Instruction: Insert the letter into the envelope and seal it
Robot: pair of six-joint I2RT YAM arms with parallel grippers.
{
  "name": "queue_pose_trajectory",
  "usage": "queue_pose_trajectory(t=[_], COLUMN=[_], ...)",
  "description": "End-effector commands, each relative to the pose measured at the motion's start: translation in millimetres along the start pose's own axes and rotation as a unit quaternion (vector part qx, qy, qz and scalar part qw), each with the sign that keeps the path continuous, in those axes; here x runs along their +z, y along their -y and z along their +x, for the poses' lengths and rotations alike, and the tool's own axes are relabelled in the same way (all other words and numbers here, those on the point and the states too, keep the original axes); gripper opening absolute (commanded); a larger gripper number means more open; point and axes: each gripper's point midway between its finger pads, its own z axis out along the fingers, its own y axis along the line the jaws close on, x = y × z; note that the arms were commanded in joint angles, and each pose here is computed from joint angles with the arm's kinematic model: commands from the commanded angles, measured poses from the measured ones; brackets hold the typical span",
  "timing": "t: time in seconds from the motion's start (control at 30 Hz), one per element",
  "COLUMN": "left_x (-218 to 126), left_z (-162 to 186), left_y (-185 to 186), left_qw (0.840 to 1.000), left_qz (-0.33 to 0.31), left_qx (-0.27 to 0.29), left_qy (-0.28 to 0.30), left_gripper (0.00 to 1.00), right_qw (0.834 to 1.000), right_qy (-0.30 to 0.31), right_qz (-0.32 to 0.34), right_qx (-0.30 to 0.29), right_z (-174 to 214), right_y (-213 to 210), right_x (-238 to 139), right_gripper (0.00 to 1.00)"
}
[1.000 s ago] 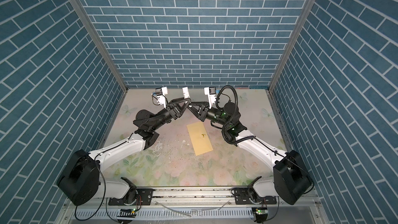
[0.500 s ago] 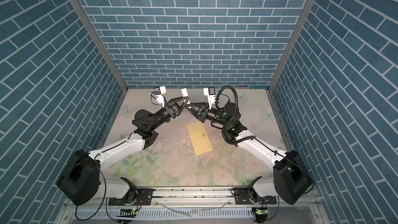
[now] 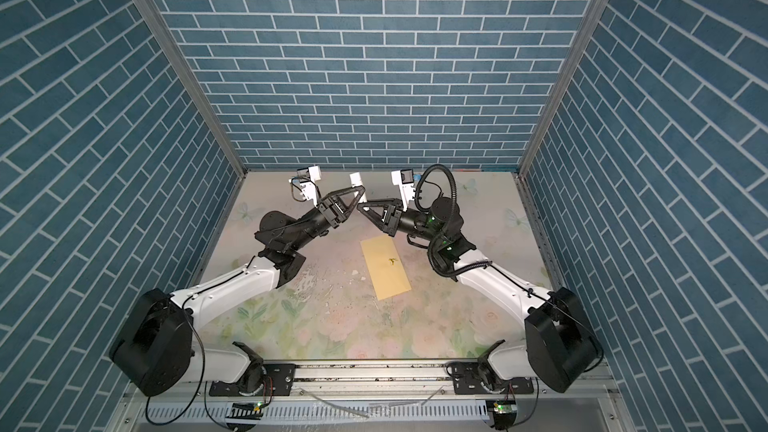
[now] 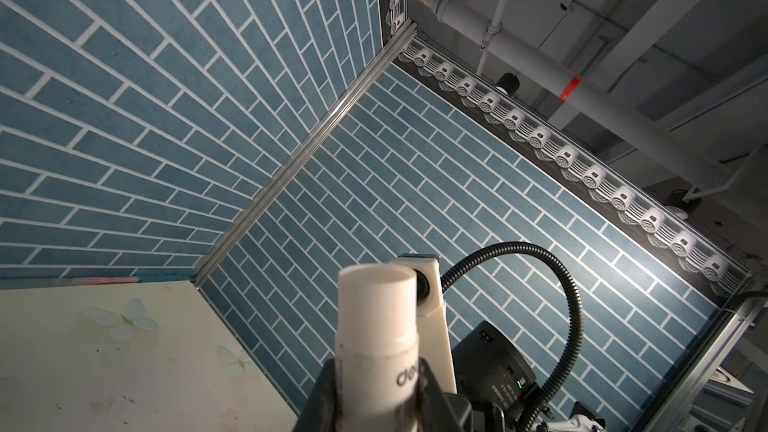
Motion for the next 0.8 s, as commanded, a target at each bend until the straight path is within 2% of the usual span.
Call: queue_pose_trajectory(t=[0.0,0.07,0.2,0.3,0.37,0.5,0.67,0.77], left_x=[0.6,-0.7,-6.1,-8.6,-8.5,-8.6,-9.3,-9.7], left_z=[-5.4,-5.1,-6.4,-9.2,-10.5,-11.4,-12.0,-12.0], left_y=[0.7,-0.8,-6.5,-5.1,-4.3,-4.1,-4.3,-5.4], left_qw=[1.000,1.000,0.999,0.999,0.999,0.999,0.999,0.998], left_qz=[0.005,0.000,-0.022,-0.026,-0.026,-0.026,-0.027,-0.028], left_qx=[0.020,0.021,0.030,0.033,0.033,0.032,0.032,0.030], left_qy=[0.010,0.012,0.020,0.027,0.030,0.032,0.035,0.036], left_gripper=[0.08,0.00,0.00,0.00,0.00,0.00,0.00,0.00], right_qw=[1.000,1.000,1.000,0.999,0.999,0.999,0.999,0.999], right_qy=[-0.013,-0.017,-0.026,-0.028,-0.031,-0.031,-0.033,-0.034], right_qz=[-0.011,-0.004,0.015,0.016,0.015,0.014,0.013,0.014], right_qx=[0.006,0.006,-0.003,-0.004,0.000,0.004,0.007,0.009], right_z=[5.4,6.5,6.8,6.8,7.8,9.6,10.8,12.0], right_y=[-3.4,-1.9,-0.1,-2.3,-1.9,-0.3,0.1,1.9], right_x=[-0.5,-1.0,-2.4,-3.5,-3.2,-3.0,-2.8,-2.5], right_gripper=[0.00,0.00,0.00,0.20,0.27,0.27,0.38,0.38])
